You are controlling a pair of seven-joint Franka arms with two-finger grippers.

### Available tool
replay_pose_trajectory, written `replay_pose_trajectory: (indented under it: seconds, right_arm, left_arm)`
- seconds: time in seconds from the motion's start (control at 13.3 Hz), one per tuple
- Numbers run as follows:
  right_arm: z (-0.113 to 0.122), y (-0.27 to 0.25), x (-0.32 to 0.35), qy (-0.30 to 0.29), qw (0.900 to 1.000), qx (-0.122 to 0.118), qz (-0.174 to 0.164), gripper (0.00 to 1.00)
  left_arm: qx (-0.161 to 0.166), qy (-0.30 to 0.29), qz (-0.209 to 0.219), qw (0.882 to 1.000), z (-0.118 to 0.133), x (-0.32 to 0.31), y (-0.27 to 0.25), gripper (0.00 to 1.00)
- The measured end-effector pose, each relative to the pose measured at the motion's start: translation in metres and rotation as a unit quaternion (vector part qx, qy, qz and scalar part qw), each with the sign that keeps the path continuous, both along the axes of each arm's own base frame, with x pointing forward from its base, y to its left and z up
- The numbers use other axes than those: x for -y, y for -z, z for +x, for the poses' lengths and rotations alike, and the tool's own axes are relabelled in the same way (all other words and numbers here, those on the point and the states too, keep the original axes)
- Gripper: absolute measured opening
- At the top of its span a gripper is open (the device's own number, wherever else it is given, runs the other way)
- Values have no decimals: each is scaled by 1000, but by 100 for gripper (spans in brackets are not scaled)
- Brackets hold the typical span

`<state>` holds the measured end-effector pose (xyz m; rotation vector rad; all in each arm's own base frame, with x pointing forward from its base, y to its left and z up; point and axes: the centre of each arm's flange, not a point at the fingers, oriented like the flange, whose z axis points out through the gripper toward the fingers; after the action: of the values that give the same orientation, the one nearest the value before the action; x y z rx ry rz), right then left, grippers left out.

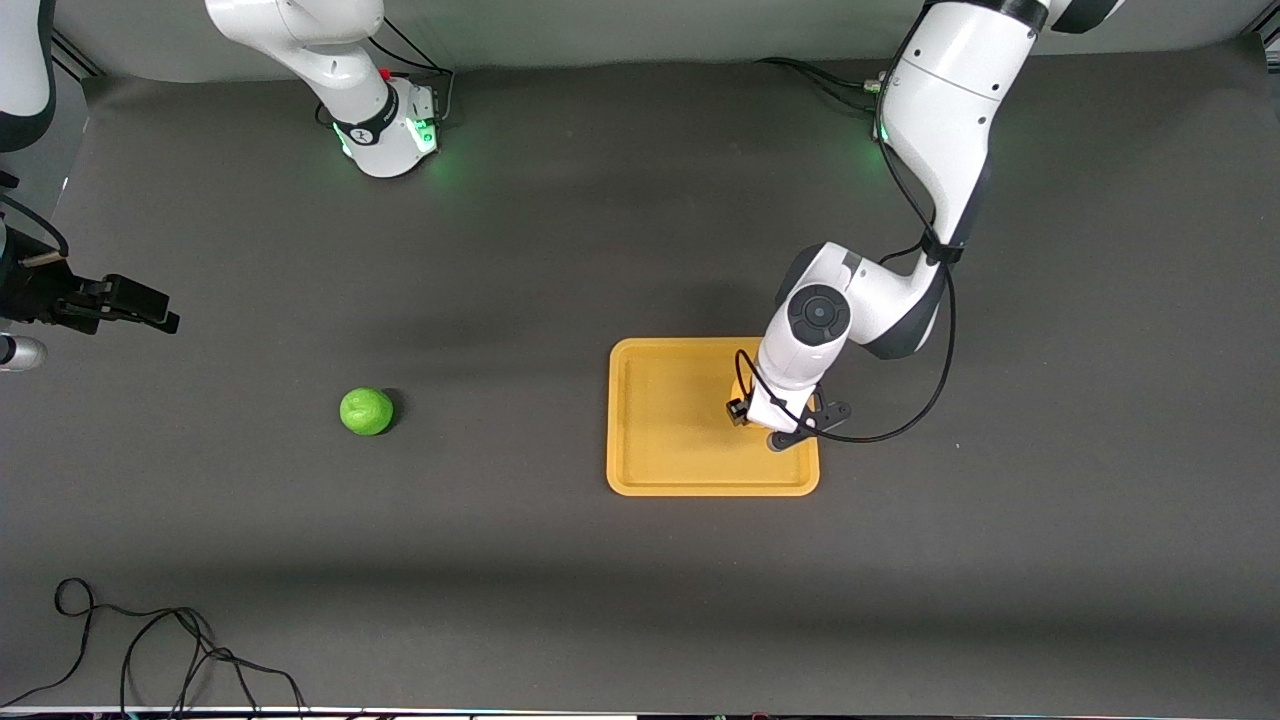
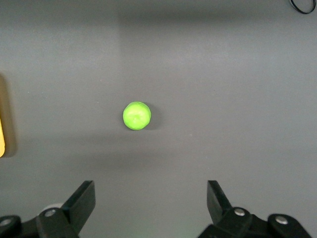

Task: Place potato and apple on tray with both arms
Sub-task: 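Lower the potato onto the tray and open the left gripper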

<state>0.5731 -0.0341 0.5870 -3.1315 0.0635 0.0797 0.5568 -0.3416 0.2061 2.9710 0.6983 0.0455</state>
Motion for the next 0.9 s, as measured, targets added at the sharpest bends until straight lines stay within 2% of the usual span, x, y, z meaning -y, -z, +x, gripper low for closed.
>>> replay_pose_trajectory:
  seconds: [0.15,0.38,0.6,0.9]
  right_arm:
    - [0,0,0,0,1000,0,0,100]
    - [0,0,0,0,1000,0,0,100]
    - [0,0,0,0,1000,0,0,100]
    - [3,9,-1,-1,1000,4,0,100]
  left_arm:
    - [0,0,0,1000,1,-1,0,67]
    - [3,-1,-1,1000,3,0,-3,97]
    - [3,11,9,1000,21,-13,-30,99]
    - [-36,78,38,996,43,-67,-162,100]
